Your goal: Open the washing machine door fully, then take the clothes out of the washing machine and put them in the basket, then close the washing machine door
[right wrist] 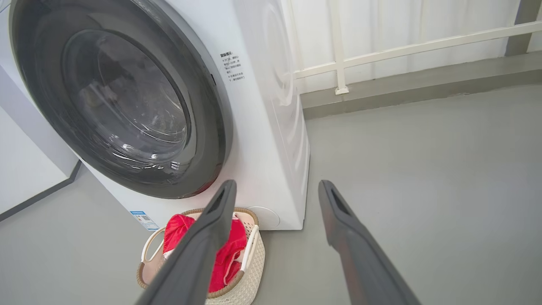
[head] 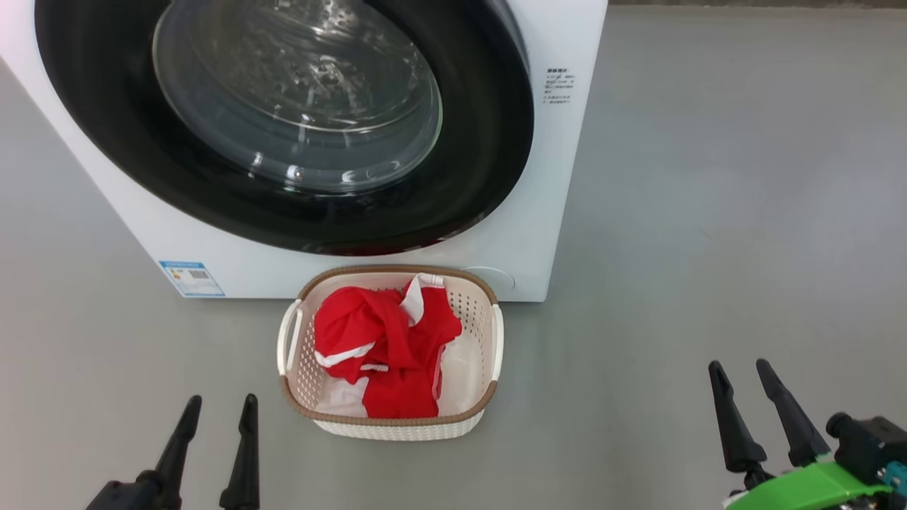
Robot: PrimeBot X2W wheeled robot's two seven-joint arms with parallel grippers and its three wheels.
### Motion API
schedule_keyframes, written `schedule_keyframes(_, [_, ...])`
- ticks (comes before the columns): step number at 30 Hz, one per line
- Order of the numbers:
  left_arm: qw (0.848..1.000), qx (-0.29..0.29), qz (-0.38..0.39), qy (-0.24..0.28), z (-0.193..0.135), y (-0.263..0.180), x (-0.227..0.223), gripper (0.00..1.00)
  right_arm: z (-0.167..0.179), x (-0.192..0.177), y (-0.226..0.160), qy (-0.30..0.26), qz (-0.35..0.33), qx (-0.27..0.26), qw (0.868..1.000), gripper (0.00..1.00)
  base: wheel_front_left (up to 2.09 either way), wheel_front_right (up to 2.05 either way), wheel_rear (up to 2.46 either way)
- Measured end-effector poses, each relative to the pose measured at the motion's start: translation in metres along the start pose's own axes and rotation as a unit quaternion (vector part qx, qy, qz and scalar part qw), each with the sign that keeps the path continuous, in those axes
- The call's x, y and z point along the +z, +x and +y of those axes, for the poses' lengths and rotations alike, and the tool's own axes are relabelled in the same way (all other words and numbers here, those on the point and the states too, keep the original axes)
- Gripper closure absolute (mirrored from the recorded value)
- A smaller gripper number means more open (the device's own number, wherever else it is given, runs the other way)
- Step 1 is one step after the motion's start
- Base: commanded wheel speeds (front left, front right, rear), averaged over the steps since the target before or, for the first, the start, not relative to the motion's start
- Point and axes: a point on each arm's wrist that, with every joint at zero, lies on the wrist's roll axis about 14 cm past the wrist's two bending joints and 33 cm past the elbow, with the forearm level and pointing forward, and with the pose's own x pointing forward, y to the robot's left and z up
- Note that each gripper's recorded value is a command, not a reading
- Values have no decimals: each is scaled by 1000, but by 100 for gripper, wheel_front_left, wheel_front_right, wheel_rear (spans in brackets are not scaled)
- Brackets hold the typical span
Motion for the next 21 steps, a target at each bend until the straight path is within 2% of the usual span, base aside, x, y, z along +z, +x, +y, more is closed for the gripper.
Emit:
schedule_keyframes(11, [1000, -8, 2, 1, -5, -11, -1, 0, -23, -4, -33, -4, 5, -36, 999, 0, 0, 0, 0])
schedule_keyframes(21, [1000, -15, 5, 9, -9, -13, -3, 0, -34, -3, -45, -3, 2, -58, 998, 0, 0, 0, 0])
